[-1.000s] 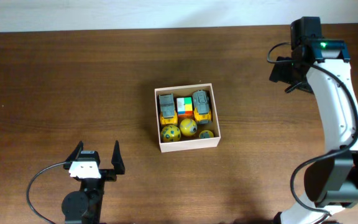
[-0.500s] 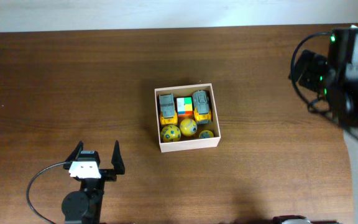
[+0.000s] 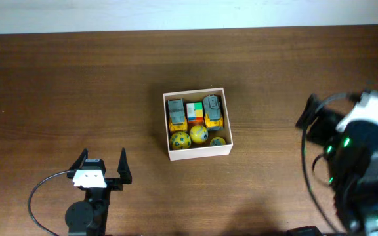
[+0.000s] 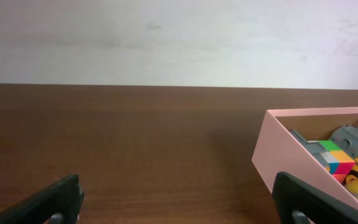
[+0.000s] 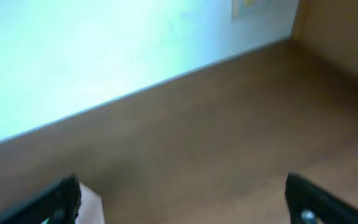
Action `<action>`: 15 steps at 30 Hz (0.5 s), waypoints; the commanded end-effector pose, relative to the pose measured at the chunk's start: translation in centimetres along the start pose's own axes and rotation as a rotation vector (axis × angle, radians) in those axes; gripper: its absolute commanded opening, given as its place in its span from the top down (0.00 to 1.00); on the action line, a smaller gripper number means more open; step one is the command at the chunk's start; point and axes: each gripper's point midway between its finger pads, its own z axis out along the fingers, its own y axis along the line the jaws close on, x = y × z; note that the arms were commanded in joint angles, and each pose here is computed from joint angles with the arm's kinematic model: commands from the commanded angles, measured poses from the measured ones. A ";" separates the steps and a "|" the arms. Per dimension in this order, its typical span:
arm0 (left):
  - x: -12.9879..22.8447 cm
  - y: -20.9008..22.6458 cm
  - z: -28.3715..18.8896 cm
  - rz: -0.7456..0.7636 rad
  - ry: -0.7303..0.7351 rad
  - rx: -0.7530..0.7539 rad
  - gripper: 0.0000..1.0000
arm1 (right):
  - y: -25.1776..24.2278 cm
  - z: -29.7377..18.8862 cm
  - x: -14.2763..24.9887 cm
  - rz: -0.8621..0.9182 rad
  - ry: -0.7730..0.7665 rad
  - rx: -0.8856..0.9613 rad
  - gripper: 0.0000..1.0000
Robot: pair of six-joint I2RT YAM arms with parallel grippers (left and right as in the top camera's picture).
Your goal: Pack container
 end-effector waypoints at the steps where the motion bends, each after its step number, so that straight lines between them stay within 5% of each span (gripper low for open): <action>1: 0.2 -0.1 0.0 0.015 -0.001 0.009 0.01 | -1.5 0.5 4.5 0.007 -0.021 -0.010 0.01; 15: 0.2 -0.1 0.0 0.015 -0.001 0.009 0.01 | -2.3 1.3 12.3 0.051 -0.222 -0.206 0.01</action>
